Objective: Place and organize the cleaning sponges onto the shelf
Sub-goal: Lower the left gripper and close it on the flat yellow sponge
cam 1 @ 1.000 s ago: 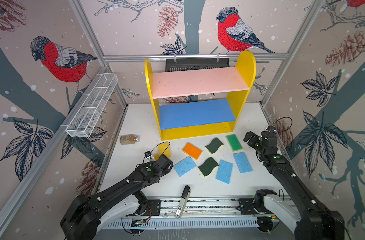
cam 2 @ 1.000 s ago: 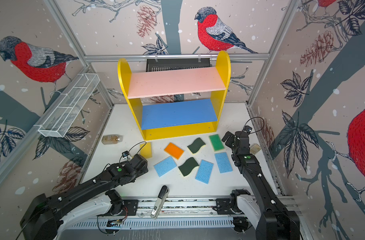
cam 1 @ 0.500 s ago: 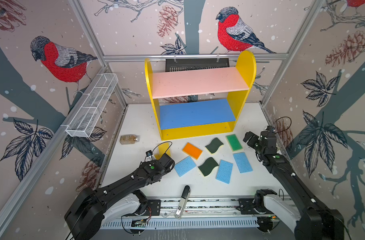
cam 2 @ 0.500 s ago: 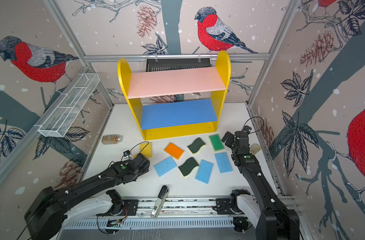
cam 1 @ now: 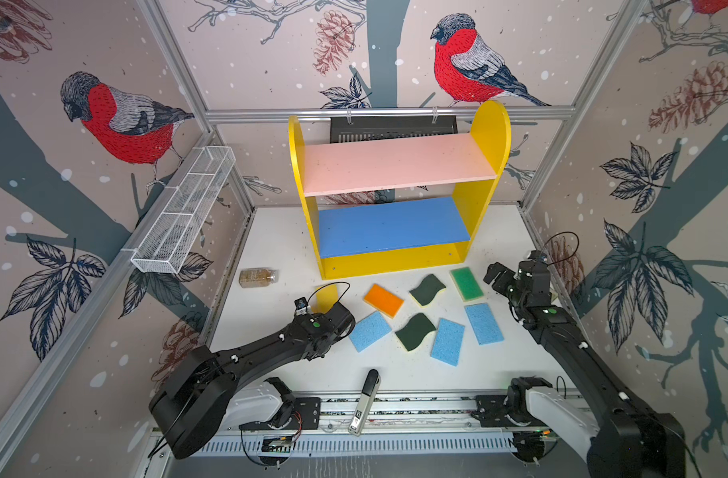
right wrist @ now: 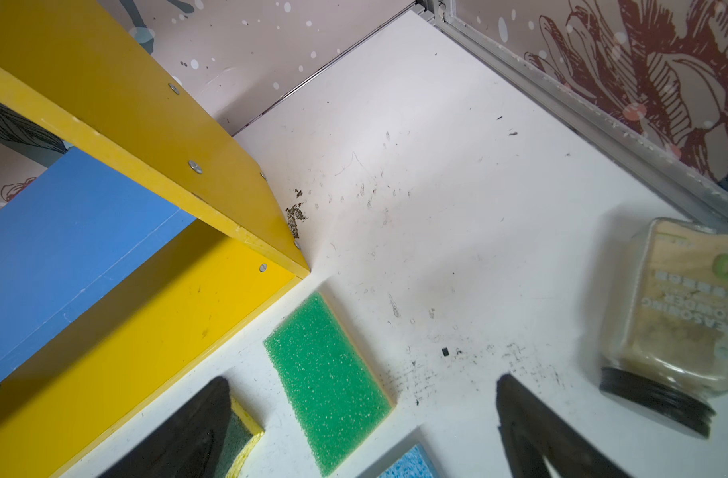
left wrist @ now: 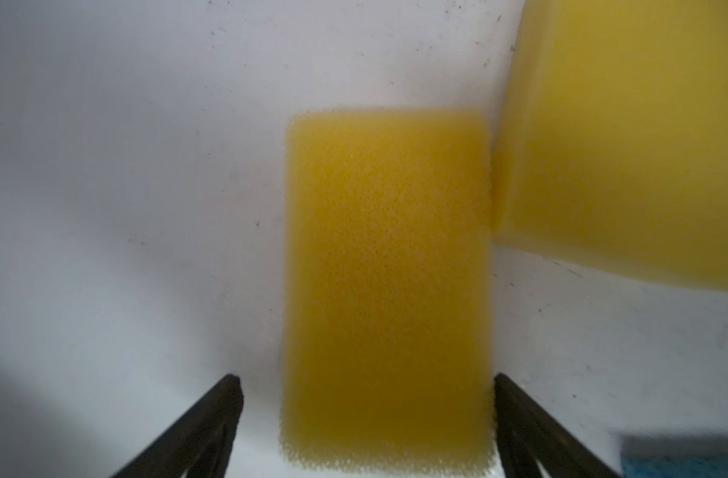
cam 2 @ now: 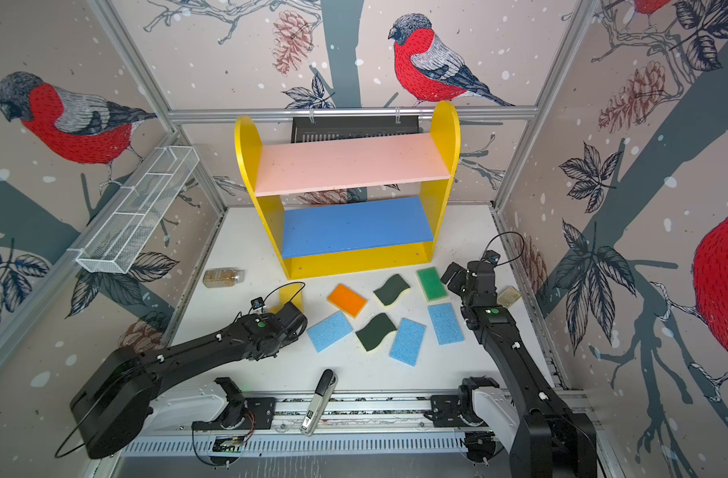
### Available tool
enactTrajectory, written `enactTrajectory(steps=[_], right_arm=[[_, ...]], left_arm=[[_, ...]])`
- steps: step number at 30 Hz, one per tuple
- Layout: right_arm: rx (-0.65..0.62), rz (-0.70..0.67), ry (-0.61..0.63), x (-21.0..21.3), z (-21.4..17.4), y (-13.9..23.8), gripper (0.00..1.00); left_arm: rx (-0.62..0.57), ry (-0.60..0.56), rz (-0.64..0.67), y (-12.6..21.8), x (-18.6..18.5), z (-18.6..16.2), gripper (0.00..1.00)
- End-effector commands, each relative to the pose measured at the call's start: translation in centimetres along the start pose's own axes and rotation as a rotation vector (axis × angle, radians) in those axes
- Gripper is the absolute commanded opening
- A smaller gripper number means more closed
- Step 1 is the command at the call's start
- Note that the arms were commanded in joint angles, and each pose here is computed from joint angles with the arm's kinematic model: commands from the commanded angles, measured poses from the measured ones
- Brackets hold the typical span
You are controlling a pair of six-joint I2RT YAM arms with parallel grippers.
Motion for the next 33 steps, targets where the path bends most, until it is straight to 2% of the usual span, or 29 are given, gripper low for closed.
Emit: enactTrajectory(steps=[1,7,16,24,27,30,33], right_arm=[[-0.012,0.022,-0.005,0.5,0.3,-0.2,1.0],[0.022,0.004,0.004,0.5,0.0,-0.6,1.0],[0.033,0.009,0.022,0.9,-0.2,-0.7,1.0],[0.048,0.015,0.036,1.2,-0.5,-0.7,1.0],[0.06,0.021,0.043,1.3,-0.8,-0.7,1.0],[0.08,0.038,0.059,1.7,-1.1,-0.5,1.0],[0.103,0.064,0.085,2.2,-1.7,-0.1,0.99]], left_arm=[[-0.026,-0.023,0.036,-0.2,-0.1,0.6,0.93],[-0.023,-0.029,0.018,-0.8,-0.8,0.6,0.92],[-0.026,0.019,-0.088,-1.2,-0.5,0.1,0.88],[-0.024,0.008,-0.094,-1.7,0.0,0.0,0.86],[-0.023,0.0,-0.089,-1.9,0.2,-0.2,0.82],[-0.016,-0.005,-0.104,-2.1,0.1,-0.4,0.74],[-0.01,-0.005,-0.108,-2.2,0.1,-0.6,0.71]])
Point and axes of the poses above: each gripper's point midway between its finger pads, its own y axis back along the fingers, its own x axis along the line the jaws close on, z = x × y, the point moved 5 cm from there along y, back along the fingers, and after that the axes turned 14 degrees about -y, right-handed, at the moved point
